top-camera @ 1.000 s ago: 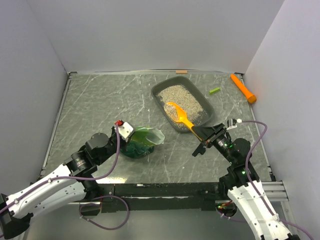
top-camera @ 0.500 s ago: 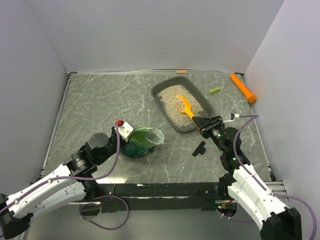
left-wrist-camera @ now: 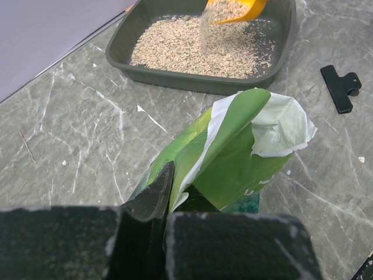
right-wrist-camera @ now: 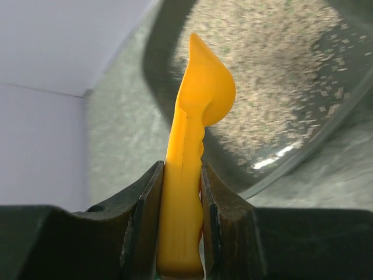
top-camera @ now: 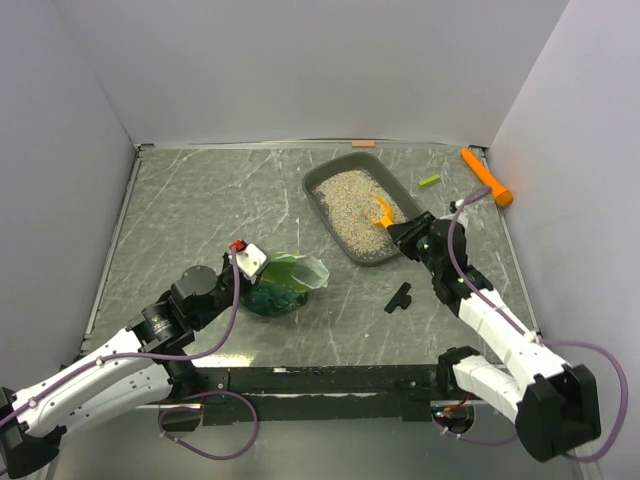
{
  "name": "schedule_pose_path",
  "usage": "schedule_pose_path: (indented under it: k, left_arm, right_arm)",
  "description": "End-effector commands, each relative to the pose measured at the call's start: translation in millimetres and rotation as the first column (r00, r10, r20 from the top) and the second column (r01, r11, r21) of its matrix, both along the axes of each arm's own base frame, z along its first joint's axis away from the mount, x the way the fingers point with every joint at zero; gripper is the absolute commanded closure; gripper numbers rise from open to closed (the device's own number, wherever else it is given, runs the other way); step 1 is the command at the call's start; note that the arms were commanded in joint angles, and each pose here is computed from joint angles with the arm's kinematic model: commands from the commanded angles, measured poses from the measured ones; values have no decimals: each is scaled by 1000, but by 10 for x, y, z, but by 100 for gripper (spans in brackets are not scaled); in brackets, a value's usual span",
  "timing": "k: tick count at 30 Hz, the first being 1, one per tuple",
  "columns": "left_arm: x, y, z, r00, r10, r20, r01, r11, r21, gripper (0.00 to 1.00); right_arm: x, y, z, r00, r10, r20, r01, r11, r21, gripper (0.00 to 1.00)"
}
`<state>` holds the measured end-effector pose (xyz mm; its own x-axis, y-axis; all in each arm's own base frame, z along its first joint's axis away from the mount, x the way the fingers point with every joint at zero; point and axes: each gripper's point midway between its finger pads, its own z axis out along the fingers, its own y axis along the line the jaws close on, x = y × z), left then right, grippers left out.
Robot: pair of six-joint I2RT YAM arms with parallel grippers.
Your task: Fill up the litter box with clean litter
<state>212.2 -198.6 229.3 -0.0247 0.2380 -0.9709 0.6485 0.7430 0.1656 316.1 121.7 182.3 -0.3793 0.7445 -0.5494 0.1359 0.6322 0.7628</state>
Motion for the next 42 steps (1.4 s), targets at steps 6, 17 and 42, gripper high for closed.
schedule_pose_path:
  k: [6, 17, 42]
  left_arm:
    - [5, 51, 118, 1000, 30, 6, -30, 999, -35, 99]
    - [5, 59, 123, 999, 33, 8, -33, 999, -36, 99]
    - [-1, 64, 150, 999, 32, 13, -31, 999, -41, 99]
  right_arm:
    - [432, 43, 115, 990, 125, -57, -137, 941, -309, 100]
    - [716, 475, 368, 947, 282, -152, -316, 743, -590, 100]
    - [-490, 844, 1288, 779, 627, -27, -502, 597, -626, 100]
